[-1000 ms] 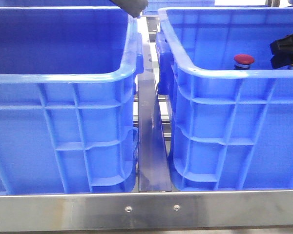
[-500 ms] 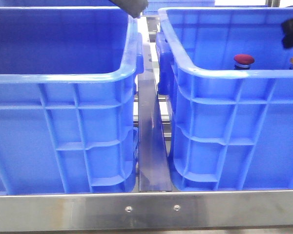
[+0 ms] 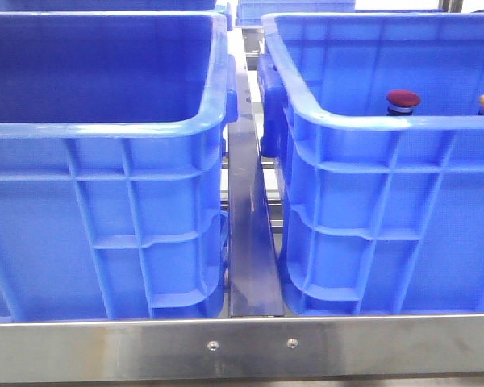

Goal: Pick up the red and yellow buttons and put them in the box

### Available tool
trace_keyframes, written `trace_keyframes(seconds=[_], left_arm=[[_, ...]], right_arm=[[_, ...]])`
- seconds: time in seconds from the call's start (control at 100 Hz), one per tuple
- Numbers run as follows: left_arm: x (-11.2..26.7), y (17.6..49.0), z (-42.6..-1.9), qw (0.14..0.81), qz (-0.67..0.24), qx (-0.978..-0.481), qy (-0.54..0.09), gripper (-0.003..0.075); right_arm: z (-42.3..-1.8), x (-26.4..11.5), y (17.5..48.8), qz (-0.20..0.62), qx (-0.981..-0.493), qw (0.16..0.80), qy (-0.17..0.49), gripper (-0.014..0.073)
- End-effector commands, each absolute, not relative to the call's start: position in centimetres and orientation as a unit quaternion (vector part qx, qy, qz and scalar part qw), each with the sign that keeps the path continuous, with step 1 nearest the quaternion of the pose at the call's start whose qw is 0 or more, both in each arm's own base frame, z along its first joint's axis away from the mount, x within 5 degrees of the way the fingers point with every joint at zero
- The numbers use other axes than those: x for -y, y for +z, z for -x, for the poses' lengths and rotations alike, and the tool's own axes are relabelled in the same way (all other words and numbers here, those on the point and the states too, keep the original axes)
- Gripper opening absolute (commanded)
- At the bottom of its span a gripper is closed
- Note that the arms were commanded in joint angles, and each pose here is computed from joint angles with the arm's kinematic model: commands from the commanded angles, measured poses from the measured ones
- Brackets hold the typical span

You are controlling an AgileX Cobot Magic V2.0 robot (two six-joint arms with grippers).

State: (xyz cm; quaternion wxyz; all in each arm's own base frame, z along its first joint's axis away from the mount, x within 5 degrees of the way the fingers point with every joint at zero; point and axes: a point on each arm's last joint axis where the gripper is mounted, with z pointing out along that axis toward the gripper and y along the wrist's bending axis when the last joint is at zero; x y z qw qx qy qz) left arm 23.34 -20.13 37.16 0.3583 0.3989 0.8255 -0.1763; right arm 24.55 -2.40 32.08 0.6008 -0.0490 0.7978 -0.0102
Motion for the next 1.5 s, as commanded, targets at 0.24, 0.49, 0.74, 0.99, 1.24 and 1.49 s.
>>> trace_keyframes(seconds=[0.24, 0.49, 0.74, 0.99, 1.24, 1.49], left_arm=[[16.3, 38.8, -24.9, 0.442, -0.314, -0.831, -0.121, -0.002], [9.7, 39.2, -25.1, 0.469, -0.216, -0.853, -0.078, -0.002], [4.4, 40.2, -21.0, 0.55, -0.137, -0.823, -0.04, -0.002], [1.8, 38.6, -14.6, 0.612, -0.094, -0.785, -0.013, -0.002], [0.6, 35.4, -9.3, 0.644, -0.063, -0.762, 0.011, -0.002], [0.4, 33.6, -4.8, 0.697, -0.058, -0.714, 0.017, -0.002]], right_arm=[[-15.8, 0.7, 32.7, 0.053, -0.741, 0.67, -0.009, -0.0067], [-11.5, 0.0, 31.7, 0.056, -0.707, 0.704, -0.021, -0.0067], [-10.0, -0.6, 30.5, 0.07, -0.696, 0.714, -0.011, -0.0067], [-9.9, -1.4, 30.3, 0.1, -0.695, 0.712, 0.019, -0.0067], [-9.9, -1.6, 30.3, 0.111, -0.693, 0.711, 0.03, -0.0067], [-9.4, -3.1, 30.3, 0.168, -0.682, 0.706, 0.087, -0.0065]])
